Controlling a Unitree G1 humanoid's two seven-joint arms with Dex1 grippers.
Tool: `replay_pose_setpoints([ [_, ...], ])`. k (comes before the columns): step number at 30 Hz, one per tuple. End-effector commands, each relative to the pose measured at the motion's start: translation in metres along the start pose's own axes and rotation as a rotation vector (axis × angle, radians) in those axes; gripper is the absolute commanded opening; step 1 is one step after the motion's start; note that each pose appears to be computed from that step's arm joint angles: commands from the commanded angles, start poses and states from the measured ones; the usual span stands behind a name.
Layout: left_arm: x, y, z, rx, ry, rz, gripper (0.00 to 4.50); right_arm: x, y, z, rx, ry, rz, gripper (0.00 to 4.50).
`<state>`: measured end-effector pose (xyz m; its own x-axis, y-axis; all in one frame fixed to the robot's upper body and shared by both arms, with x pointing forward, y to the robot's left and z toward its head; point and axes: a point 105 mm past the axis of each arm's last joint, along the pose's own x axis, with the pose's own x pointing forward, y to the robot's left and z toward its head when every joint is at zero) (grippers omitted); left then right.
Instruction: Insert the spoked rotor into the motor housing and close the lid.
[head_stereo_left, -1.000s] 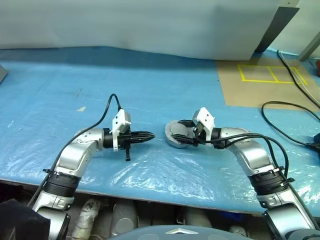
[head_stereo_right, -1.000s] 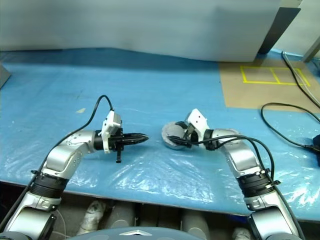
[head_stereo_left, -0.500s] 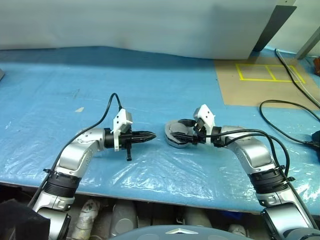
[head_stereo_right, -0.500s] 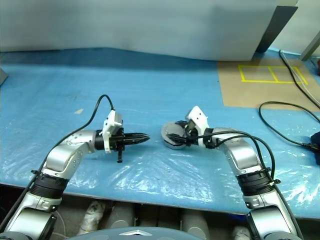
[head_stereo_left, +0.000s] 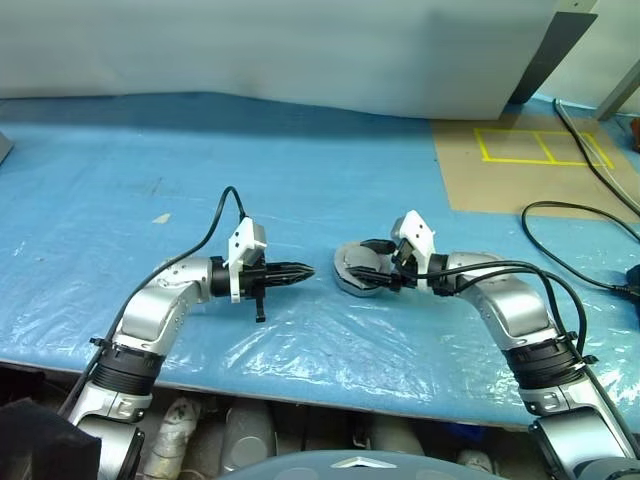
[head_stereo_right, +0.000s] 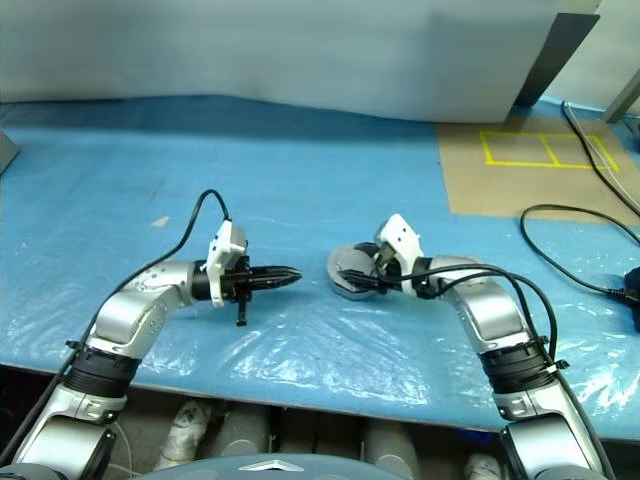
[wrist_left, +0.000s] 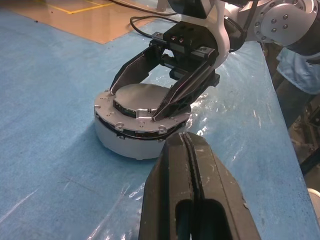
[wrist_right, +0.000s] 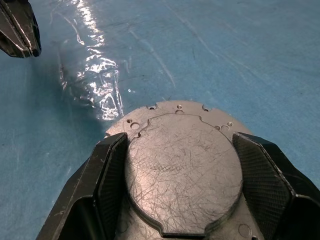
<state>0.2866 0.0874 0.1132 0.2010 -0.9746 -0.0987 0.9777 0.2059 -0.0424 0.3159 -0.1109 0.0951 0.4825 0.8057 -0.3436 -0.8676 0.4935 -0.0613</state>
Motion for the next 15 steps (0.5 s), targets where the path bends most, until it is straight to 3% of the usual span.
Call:
replay_pose_setpoints([
  [1,-0.004,0.001,-0.006,0.015,-0.006,-0.009,0.00,0.001,0.005,-0.014,-0.013,0.046,0.001,2.98],
  [8,-0.009,0.007,-0.017,0.018,-0.005,-0.006,0.00,0.003,0.004,-0.045,-0.031,0.131,-0.029,2.98],
  [15,-0.008,0.007,-0.019,0.024,-0.006,-0.010,0.00,-0.004,0.001,-0.057,-0.007,0.162,-0.026,2.98],
])
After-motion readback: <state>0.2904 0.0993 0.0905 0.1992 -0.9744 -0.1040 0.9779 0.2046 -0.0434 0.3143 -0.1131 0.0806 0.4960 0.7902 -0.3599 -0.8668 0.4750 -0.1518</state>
